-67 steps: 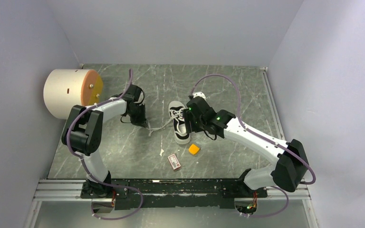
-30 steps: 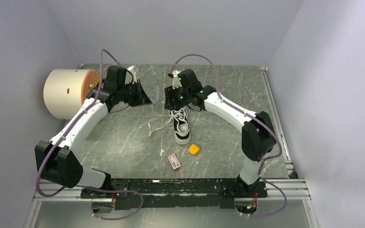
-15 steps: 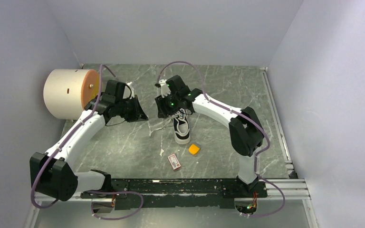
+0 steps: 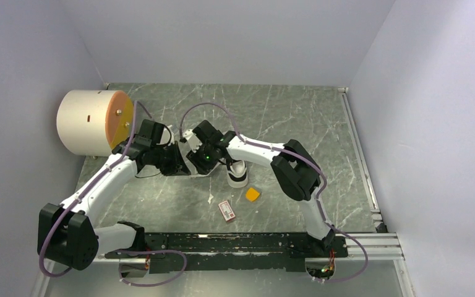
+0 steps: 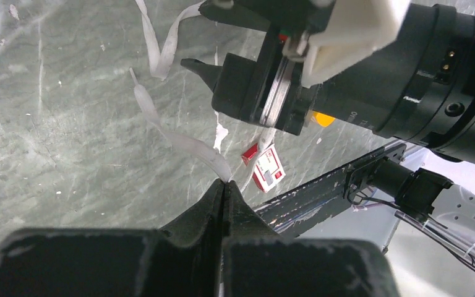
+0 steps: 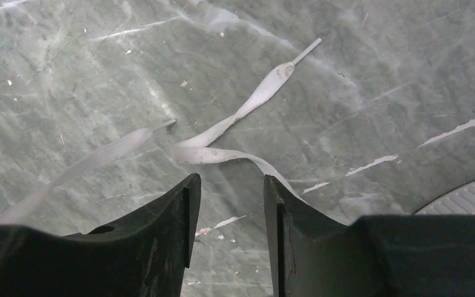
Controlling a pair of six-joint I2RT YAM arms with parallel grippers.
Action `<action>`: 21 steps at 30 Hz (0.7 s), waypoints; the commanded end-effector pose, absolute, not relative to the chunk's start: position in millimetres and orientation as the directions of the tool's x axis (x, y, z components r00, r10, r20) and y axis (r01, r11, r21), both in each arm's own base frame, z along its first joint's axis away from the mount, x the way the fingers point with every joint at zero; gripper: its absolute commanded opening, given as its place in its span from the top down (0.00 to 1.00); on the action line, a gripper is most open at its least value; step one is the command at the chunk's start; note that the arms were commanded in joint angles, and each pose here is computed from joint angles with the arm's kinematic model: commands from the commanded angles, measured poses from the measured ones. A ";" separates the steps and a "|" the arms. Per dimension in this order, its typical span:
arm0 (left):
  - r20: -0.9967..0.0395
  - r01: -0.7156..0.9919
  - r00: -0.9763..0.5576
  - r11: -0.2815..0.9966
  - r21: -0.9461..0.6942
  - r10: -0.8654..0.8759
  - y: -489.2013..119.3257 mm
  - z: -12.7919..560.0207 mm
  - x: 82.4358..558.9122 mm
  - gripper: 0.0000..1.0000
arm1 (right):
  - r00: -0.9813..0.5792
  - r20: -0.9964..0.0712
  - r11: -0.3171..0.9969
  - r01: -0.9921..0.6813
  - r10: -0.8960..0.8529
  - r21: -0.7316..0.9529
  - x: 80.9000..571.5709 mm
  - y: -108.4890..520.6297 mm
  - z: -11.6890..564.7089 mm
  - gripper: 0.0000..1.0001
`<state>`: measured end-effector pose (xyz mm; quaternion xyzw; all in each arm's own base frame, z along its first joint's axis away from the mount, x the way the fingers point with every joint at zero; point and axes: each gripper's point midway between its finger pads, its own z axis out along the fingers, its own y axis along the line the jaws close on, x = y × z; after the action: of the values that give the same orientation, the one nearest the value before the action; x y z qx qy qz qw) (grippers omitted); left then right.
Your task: Tie the shoes
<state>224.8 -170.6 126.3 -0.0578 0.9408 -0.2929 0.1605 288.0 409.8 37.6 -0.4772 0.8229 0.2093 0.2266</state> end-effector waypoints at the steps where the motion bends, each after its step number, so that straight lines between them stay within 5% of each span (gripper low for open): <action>1: -0.276 0.004 -0.941 0.810 -0.586 -0.195 -174.4 130.4 224.6 0.95 | -0.408 -0.582 0.426 -0.897 -0.703 0.114 290.2 410.9 33.9 0.54; 5: -0.299 0.022 -0.935 0.809 -0.588 -0.191 -175.4 134.9 229.1 0.95 | -0.482 -0.587 0.501 -0.853 -0.650 0.146 298.3 414.7 41.1 0.54; 12: -0.426 0.126 -0.891 0.812 -0.570 -0.160 -184.5 170.6 273.6 0.95 | -0.675 -0.664 0.595 -0.689 -0.321 0.413 341.7 377.5 135.6 0.45; 21: -0.420 0.144 -0.899 0.823 -0.549 -0.123 -187.9 166.1 287.4 0.95 | -0.619 -0.536 0.735 -0.678 -0.574 -0.003 379.6 319.6 91.4 0.52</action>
<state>287.7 -186.3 168.1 -0.0098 0.9282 -0.2970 0.2240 385.3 352.1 135.5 -0.3217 0.8657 0.2295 0.3072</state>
